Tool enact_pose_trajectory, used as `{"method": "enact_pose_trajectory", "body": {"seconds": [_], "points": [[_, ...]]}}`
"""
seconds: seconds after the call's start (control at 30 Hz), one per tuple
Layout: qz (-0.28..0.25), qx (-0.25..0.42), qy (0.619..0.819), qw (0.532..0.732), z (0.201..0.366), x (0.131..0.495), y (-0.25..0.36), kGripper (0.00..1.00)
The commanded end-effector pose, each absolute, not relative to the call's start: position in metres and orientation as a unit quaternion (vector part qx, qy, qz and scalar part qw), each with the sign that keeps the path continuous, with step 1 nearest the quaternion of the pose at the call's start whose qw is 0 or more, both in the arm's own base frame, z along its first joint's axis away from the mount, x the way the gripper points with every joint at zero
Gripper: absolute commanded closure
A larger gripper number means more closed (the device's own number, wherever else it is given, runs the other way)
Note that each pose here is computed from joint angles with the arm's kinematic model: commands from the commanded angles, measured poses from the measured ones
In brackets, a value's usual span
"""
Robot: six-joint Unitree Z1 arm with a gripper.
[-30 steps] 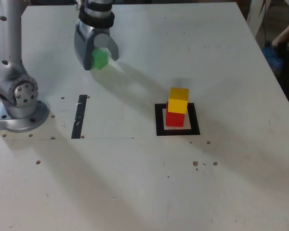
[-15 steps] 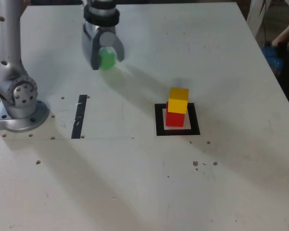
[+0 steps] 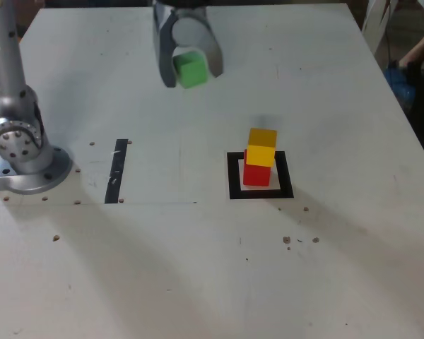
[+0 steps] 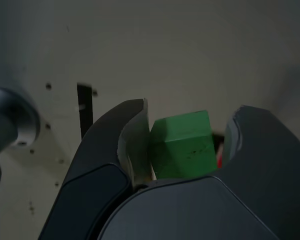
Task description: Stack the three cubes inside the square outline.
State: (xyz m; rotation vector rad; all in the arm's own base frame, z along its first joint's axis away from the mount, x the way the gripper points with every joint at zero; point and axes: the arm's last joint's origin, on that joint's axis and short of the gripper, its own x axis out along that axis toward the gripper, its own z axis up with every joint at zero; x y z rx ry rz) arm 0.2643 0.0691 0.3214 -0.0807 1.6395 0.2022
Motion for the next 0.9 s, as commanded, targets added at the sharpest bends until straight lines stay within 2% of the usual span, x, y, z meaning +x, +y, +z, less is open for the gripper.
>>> {"method": "enact_pose_trajectory", "body": {"seconds": [0.0,0.1,0.23,0.43,0.87], "points": [[0.075,-0.015,0.728,0.681,0.328,0.282,0.052,0.89],[0.056,0.011,0.728,0.684,0.336,0.306,0.025,0.89],[0.038,0.039,0.733,0.678,0.336,0.335,-0.005,0.89],[0.022,0.057,0.747,0.662,0.323,0.363,-0.026,0.89],[0.015,0.066,0.769,0.635,0.298,0.383,-0.031,0.89]]}}
